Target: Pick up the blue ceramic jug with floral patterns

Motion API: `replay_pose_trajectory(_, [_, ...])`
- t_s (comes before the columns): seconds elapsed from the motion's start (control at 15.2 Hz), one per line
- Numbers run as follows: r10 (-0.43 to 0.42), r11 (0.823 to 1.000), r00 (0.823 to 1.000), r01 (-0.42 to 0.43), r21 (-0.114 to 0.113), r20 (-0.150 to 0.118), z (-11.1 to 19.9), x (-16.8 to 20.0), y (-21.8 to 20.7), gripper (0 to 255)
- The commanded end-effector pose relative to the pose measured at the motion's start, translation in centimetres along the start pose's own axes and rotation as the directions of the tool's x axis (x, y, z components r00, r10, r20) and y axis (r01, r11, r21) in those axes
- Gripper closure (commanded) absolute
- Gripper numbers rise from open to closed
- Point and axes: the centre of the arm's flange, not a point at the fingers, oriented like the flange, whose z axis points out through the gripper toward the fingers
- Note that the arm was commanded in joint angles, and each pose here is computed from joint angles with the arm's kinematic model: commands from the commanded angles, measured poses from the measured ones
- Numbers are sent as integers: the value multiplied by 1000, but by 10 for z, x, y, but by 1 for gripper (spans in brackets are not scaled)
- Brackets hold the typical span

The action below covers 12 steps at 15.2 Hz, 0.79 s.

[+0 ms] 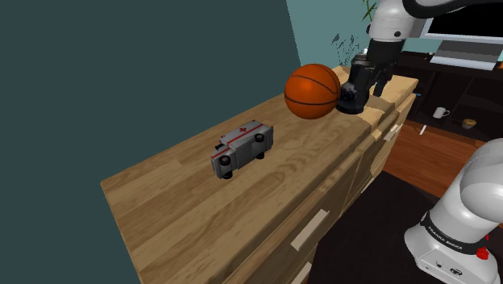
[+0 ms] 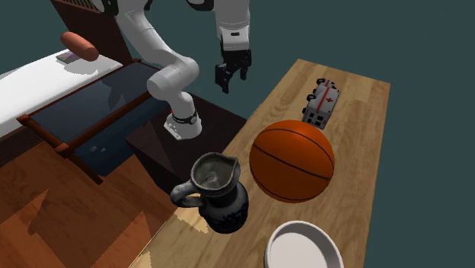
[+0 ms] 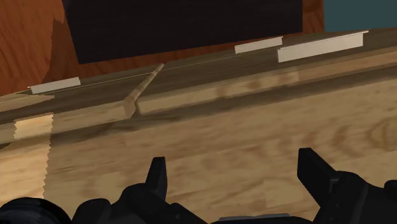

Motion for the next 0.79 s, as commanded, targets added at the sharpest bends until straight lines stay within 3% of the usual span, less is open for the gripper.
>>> replay_pose_trajectory(0.0, [0, 1000, 1000, 0, 0, 0, 0, 0, 0, 0])
replay_pose_trajectory(0.33, [-109, 994, 993, 108, -35, -37, 1, 2, 61, 0])
replay_pose_trajectory(0.73, [-240, 969, 968, 233, -83, -76, -2, 13, 132, 0])
